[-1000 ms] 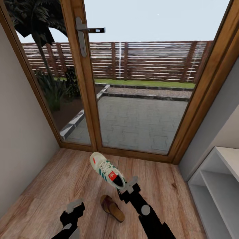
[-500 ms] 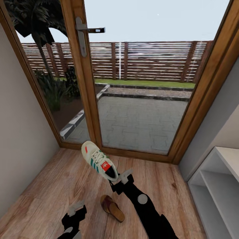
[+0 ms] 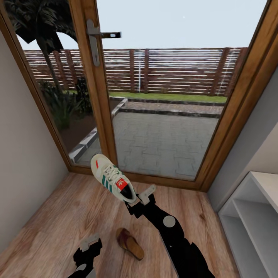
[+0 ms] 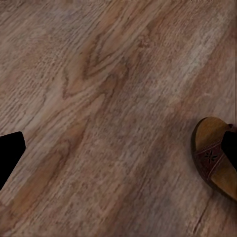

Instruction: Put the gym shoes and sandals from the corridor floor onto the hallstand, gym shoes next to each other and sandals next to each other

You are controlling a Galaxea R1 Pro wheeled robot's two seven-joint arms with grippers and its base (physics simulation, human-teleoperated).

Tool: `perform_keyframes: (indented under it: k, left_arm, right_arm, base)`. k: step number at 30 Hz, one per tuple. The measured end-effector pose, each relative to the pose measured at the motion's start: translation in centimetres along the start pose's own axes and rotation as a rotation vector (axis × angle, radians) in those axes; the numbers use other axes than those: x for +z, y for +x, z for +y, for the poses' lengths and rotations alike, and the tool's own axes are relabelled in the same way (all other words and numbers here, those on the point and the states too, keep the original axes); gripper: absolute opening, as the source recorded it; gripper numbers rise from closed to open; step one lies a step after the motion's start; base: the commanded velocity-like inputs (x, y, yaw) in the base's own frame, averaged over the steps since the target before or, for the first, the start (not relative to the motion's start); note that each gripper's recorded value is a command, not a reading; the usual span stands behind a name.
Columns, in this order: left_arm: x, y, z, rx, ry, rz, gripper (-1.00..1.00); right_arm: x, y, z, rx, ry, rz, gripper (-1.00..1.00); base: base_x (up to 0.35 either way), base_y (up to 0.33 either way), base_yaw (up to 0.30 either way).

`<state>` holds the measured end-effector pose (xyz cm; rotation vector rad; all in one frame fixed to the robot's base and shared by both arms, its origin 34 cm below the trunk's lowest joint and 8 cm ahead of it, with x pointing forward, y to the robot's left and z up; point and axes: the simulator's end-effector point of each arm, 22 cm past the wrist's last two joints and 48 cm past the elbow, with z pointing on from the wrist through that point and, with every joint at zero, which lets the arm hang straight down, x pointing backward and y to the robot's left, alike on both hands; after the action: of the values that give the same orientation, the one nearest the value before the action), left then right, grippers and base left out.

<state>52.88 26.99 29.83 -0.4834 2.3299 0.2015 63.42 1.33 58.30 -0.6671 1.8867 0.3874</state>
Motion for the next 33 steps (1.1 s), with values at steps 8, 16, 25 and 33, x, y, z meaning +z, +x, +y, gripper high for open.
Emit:
perform_keyframes:
  k: [8,16,25,33]
  left_arm:
    - [0.01,-0.15,0.03,-0.001,-0.001,-0.005,1.00]
    - [0.00,-0.11,0.03,-0.002,-0.001,-0.005,1.00]
    - [0.02,-0.18,0.06,-0.002,-0.002,-0.008,1.00]
    - [0.04,-0.26,0.15,-0.003,-0.004,-0.011,1.00]
  right_arm:
    - [-0.02,-0.14,0.12,0.021,-0.008,-0.006,-1.00]
    - [0.01,-0.05,0.15,0.026,-0.009,-0.005,-1.00]
    - [0.04,0.04,0.21,0.026,-0.011,-0.003,-1.00]
    - [0.04,0.09,0.18,0.026,-0.010,-0.002,-1.00]
  base:
    - [0.164,-0.201,0.000]
    - [0.119,-0.171,0.000]
    - [0.028,-0.050,0.000]
    - [0.044,-0.108,0.000]
